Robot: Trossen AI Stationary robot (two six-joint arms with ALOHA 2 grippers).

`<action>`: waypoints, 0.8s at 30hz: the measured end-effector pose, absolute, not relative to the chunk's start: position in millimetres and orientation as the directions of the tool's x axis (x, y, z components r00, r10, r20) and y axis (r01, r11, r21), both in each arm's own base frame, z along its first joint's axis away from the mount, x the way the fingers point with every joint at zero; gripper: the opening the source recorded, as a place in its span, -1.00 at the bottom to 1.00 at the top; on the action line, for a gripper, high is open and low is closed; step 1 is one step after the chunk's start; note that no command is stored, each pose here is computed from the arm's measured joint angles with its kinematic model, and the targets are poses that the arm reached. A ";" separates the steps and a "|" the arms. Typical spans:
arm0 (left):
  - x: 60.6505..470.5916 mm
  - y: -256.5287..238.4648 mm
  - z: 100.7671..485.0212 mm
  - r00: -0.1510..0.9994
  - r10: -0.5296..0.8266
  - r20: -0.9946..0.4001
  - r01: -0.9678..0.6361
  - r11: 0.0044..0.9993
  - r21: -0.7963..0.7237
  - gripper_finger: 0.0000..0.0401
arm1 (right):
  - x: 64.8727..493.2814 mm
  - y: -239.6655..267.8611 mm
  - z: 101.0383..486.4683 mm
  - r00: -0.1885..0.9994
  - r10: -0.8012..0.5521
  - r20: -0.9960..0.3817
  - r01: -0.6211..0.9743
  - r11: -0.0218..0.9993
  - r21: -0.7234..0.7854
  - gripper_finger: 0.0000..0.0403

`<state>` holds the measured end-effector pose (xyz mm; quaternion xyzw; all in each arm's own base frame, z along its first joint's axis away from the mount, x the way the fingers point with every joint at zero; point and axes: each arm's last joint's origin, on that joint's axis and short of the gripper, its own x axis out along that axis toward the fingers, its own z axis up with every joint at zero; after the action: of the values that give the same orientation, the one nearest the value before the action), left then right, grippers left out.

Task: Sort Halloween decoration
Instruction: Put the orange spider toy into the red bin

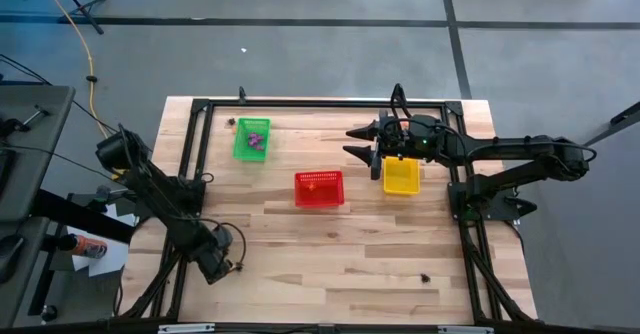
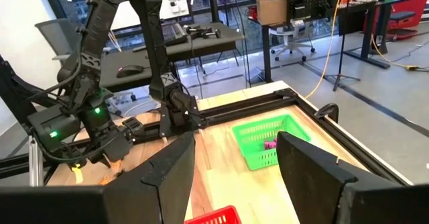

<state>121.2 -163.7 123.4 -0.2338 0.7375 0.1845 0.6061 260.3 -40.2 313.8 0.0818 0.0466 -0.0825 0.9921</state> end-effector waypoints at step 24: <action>114.1 -103.4 237.2 0.625 -0.316 -0.714 -0.198 0.820 -0.536 -1.00 | 260.1 -40.2 312.3 0.980 -0.156 -0.122 0.174 0.973 0.154 0.01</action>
<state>114.1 -103.4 237.2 -0.2976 0.4316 -0.0345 0.8509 260.1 -40.2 312.3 0.0821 0.0544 -0.0830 0.9917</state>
